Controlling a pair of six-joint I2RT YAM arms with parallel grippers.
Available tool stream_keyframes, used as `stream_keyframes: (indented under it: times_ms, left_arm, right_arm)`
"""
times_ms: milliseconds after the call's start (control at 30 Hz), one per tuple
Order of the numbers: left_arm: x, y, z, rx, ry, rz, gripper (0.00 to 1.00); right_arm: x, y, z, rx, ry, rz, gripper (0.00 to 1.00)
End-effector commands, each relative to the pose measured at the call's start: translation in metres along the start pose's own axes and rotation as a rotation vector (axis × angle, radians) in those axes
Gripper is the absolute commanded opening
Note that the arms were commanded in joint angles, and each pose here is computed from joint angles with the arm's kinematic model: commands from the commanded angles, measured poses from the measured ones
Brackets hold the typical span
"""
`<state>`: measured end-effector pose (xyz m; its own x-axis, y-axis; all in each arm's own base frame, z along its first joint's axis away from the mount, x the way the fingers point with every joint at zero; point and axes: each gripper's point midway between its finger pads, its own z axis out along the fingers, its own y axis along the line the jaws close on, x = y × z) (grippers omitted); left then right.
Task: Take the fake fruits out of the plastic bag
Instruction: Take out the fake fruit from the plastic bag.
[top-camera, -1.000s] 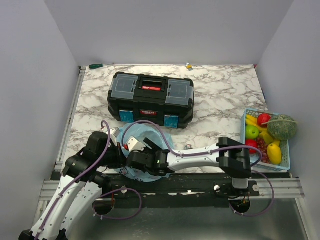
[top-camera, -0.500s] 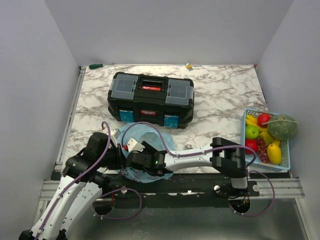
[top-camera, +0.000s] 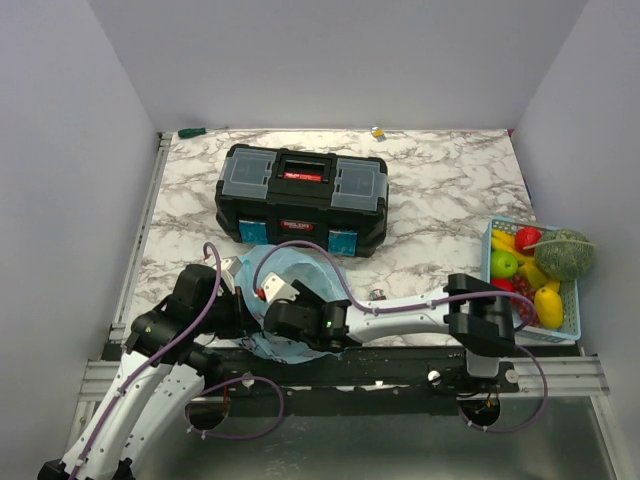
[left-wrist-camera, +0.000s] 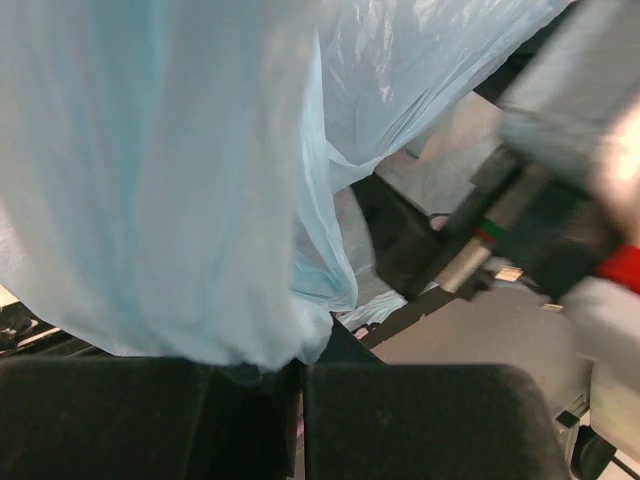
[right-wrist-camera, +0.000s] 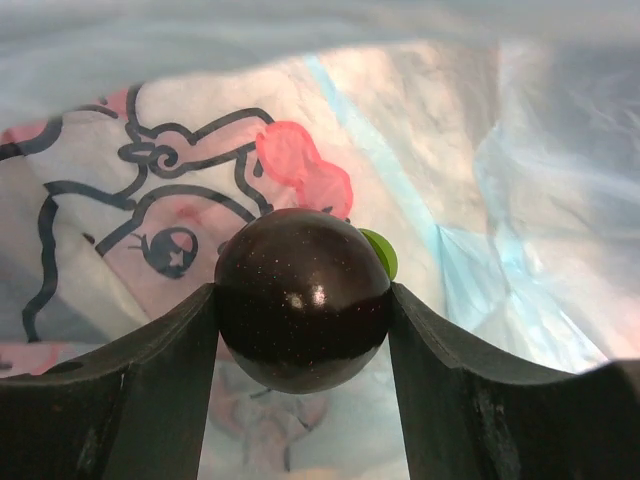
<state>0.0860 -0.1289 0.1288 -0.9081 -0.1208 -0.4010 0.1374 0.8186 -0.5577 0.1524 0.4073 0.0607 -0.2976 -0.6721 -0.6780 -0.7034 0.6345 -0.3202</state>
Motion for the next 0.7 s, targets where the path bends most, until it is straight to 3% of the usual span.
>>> stream_keyframes:
  times_ms: [0, 233, 667]
  left_arm:
    - [-0.003, -0.007, -0.001, 0.032, -0.01, 0.003, 0.0]
    - [-0.003, -0.008, -0.001, 0.033, -0.007, 0.006, 0.0]
    - [-0.003, -0.006, 0.0, 0.026, -0.005, -0.001, 0.0]
  right_arm:
    - [-0.021, -0.007, -0.024, -0.049, -0.087, 0.045, 0.01]
    - [-0.049, -0.014, -0.058, -0.127, -0.178, 0.107, 0.01]
    - [-0.135, -0.045, -0.159, -0.318, -0.514, 0.305, 0.01]
